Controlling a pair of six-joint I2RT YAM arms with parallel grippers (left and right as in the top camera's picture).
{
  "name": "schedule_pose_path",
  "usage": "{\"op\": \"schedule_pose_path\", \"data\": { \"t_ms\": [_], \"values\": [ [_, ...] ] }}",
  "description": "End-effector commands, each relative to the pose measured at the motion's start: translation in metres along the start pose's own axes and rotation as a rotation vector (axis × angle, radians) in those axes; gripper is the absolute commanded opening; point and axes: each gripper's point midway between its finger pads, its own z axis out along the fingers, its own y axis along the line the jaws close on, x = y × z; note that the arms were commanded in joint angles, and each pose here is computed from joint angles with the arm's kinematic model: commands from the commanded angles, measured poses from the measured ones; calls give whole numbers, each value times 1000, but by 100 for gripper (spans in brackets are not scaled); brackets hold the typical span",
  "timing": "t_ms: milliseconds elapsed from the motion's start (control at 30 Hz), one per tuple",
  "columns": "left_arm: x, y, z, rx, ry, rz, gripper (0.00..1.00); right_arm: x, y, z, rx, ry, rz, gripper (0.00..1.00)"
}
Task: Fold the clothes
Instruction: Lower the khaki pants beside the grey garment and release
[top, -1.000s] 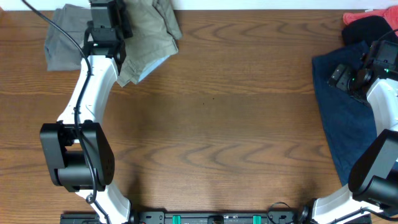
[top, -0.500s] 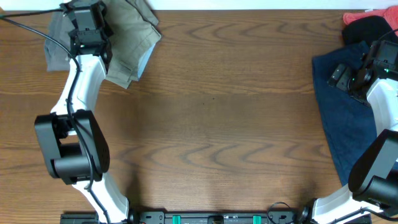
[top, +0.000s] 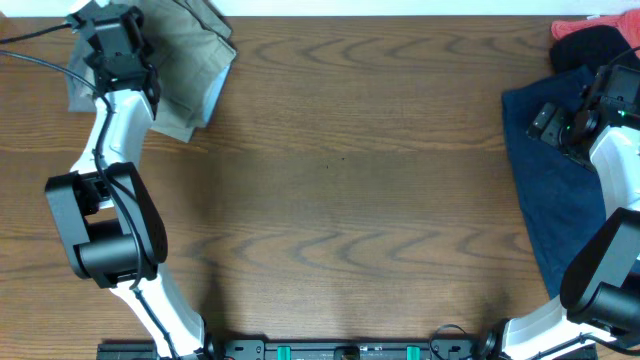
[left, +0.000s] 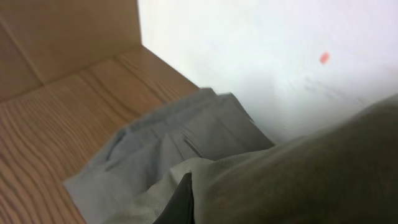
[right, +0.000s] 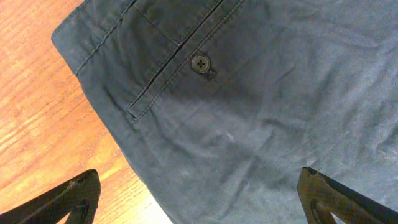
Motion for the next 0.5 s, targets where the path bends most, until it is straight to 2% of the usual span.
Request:
{"op": "schedule_pose_path", "data": {
  "t_ms": [0, 67, 133, 200, 267, 300, 333, 467],
  "values": [
    [-30, 14, 0, -42, -77, -47, 6, -9, 0, -10, -1, -33, -6, 99],
    [-30, 16, 1, -45, -76, -48, 12, -9, 0, -10, -1, -33, -6, 99],
    [-25, 17, 4, -50, -69, -44, 34, -9, 0, -10, -1, -33, -6, 99],
    [-18, 18, 9, -55, -57, -38, 40, -9, 0, -10, -1, -33, -6, 99],
    [-10, 19, 13, -61, -43, -30, 54, -9, 0, -10, -1, -33, -6, 99],
    [-6, 20, 16, -64, -36, -27, 65, -9, 0, -10, -1, -33, -6, 99],
    [-2, 21, 18, -68, -29, -22, 71, -9, 0, -10, -1, -33, -6, 99],
    [2, 22, 20, -73, -16, 34, 71, -9, 0, -10, -1, -33, -6, 99]
  ]
}}
